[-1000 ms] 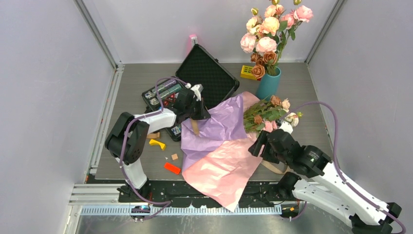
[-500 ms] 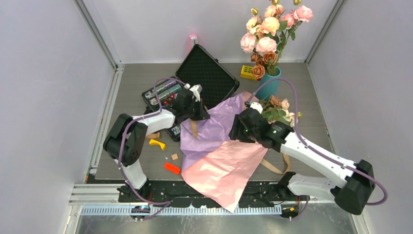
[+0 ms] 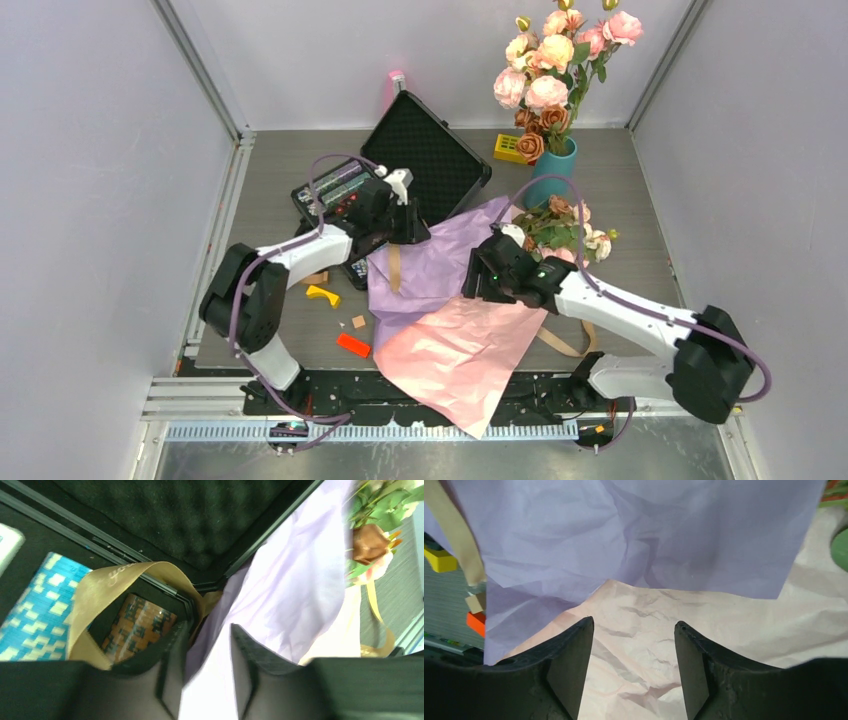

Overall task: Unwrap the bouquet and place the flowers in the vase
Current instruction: Unfold the wrapping paper at the center of the board.

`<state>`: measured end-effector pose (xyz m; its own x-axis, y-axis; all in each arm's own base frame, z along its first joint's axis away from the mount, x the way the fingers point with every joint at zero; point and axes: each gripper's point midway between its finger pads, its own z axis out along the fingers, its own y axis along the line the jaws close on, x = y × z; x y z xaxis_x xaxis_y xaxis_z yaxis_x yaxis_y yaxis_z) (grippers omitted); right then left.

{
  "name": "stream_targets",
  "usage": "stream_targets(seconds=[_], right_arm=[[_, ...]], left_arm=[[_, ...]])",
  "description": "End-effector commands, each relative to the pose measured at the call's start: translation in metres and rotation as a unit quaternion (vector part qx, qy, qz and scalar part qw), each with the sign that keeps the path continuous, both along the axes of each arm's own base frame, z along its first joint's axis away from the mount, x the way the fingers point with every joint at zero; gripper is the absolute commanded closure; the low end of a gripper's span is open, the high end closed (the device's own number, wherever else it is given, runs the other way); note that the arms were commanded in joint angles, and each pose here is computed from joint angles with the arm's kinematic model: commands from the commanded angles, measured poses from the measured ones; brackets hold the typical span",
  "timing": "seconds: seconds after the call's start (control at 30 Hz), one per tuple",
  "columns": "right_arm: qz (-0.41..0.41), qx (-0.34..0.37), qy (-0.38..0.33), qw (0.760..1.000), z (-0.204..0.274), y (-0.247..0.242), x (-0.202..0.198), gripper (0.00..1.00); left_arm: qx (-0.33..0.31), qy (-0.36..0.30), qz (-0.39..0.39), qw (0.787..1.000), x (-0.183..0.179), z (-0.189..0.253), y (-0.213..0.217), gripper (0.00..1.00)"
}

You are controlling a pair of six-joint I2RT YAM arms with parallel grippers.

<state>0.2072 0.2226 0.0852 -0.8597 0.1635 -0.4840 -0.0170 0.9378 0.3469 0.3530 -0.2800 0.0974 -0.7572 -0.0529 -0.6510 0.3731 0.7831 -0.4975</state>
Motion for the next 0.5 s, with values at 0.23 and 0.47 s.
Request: stream_targets(seconds=[0.23, 0.47], right_arm=[[-0.063, 0.008, -0.092, 0.994, 0.051, -0.051, 0.013, 0.18], [-0.099, 0.061, -0.057, 0.992, 0.025, -0.077, 0.037, 0.19]], left_arm=[[0.042, -0.106, -0.032, 0.993, -0.034, 0.074, 0.018, 0.3], [0.052, -0.134, -0.099, 0.985, -0.09, 0.065, 0.003, 0.19]])
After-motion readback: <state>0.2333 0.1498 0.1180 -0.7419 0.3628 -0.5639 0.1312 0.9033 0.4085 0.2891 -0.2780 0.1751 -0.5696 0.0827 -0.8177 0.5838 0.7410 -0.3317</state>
